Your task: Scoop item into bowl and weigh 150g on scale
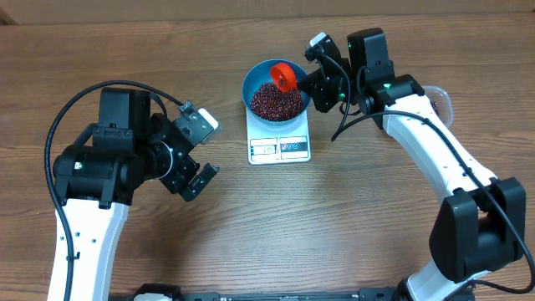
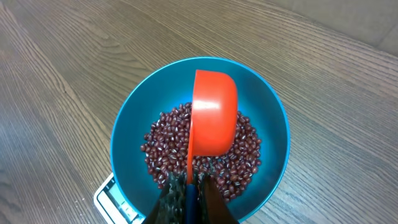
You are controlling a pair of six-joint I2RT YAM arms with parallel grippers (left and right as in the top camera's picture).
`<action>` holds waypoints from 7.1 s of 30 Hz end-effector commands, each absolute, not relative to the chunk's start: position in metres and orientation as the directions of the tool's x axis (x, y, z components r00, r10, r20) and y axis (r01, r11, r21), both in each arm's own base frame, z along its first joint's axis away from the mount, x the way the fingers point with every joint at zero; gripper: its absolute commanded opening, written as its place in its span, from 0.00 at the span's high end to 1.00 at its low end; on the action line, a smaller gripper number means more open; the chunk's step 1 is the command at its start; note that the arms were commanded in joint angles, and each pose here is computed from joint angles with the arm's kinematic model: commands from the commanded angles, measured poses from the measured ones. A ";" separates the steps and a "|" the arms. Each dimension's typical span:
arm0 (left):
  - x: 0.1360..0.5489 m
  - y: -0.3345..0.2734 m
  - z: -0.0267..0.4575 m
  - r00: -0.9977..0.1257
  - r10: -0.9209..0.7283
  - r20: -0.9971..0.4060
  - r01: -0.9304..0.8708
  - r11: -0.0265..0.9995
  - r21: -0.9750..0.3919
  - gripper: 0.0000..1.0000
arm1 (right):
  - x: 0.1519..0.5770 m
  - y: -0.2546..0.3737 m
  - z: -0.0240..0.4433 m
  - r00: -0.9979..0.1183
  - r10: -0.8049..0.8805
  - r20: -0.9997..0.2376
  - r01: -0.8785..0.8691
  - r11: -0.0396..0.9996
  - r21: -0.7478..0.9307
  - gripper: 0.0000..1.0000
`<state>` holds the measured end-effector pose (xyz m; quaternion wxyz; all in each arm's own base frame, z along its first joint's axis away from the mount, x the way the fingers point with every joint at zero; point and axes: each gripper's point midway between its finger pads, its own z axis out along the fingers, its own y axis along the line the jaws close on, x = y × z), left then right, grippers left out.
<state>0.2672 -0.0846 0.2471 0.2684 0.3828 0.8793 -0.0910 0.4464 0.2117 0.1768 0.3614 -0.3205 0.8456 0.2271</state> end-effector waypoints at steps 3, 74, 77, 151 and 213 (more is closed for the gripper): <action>0.267 -0.085 0.245 -0.572 0.619 -0.538 0.718 0.695 0.036 0.00 | 0.447 0.211 0.202 -0.481 -0.370 -0.795 -0.717 0.687 0.115 0.96; 0.267 -0.085 0.245 -0.572 0.619 -0.538 0.718 0.695 0.036 0.00 | 0.460 0.003 0.228 -0.691 0.174 -0.702 -0.292 0.821 0.491 0.96; 0.267 -0.085 0.245 -0.572 0.619 -0.538 0.718 0.695 0.036 0.00 | 0.458 -0.046 0.215 -0.696 0.223 -0.682 -0.149 0.885 0.442 0.96; 0.267 -0.085 0.245 -0.572 0.619 -0.538 0.718 0.695 0.036 0.00 | 0.284 0.029 0.139 -0.889 0.418 -0.189 0.098 0.576 0.812 0.96; 0.267 -0.085 0.245 -0.572 0.619 -0.538 0.718 0.695 0.036 0.00 | 0.285 -0.003 0.269 -0.717 0.526 -0.458 0.125 0.743 0.657 0.00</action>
